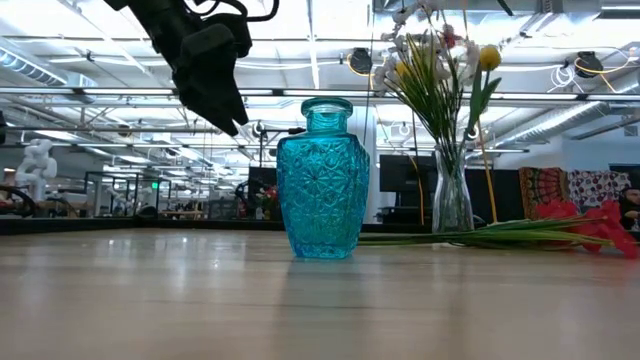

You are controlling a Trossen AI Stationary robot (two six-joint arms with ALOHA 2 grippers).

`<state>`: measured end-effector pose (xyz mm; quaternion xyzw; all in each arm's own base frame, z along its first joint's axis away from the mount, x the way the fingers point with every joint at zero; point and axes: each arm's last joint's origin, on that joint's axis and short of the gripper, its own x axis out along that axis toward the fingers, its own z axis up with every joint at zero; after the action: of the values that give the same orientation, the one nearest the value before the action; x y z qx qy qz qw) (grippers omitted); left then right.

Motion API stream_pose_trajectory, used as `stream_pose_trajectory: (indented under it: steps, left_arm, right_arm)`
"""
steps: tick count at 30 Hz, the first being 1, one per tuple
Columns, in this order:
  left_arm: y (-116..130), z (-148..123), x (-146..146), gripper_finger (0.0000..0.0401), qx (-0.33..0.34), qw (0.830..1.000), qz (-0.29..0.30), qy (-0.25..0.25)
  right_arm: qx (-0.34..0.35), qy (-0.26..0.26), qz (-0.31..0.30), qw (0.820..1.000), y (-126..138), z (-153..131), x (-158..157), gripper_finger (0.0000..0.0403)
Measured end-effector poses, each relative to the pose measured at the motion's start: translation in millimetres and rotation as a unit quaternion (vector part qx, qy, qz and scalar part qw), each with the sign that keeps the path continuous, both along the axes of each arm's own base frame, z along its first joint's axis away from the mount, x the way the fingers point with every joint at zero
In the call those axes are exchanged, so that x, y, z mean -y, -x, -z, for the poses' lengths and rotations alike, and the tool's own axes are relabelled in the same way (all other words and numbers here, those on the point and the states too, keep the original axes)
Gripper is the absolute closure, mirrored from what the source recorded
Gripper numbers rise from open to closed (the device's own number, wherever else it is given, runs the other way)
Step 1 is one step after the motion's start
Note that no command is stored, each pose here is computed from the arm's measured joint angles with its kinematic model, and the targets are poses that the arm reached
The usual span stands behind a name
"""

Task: Sort flowers into vase by color
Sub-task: Put the bottom orange flowers into the blue vase

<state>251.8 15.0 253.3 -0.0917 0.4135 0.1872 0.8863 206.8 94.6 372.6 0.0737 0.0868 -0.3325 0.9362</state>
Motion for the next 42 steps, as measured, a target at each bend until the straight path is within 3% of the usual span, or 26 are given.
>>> stream_pose_trajectory:
  steps: [4,14,19,28,34,42]
  left_arm:
    - [0,0,2,0.0047,-0.008,0.999,0.032,-0.004]
    - [10,-7,10,0.0047,-0.025,0.991,0.125,-0.042]
    - [30,-21,10,0.0047,0.016,0.989,0.137,-0.060]
    - [83,-3,11,0.0047,0.077,0.990,0.117,-0.034]
    - [100,0,12,0.0047,0.106,0.988,0.109,-0.013]
    - [107,-5,15,0.0047,0.125,0.985,0.122,-0.017]
  right_arm:
    - [-0.015,-0.008,-0.060,0.998,-24,5,-8,0.0400]
    - [0.015,-0.012,-0.123,0.992,-91,30,-20,0.0399]
    - [0.053,-0.012,-0.125,0.991,-110,35,-20,0.0399]
    - [0.120,0.006,-0.179,0.977,-151,53,-15,0.0399]
    - [0.170,-0.012,-0.198,0.965,-155,84,-8,0.0399]
    - [0.169,-0.023,-0.204,0.964,-137,124,-7,0.0400]
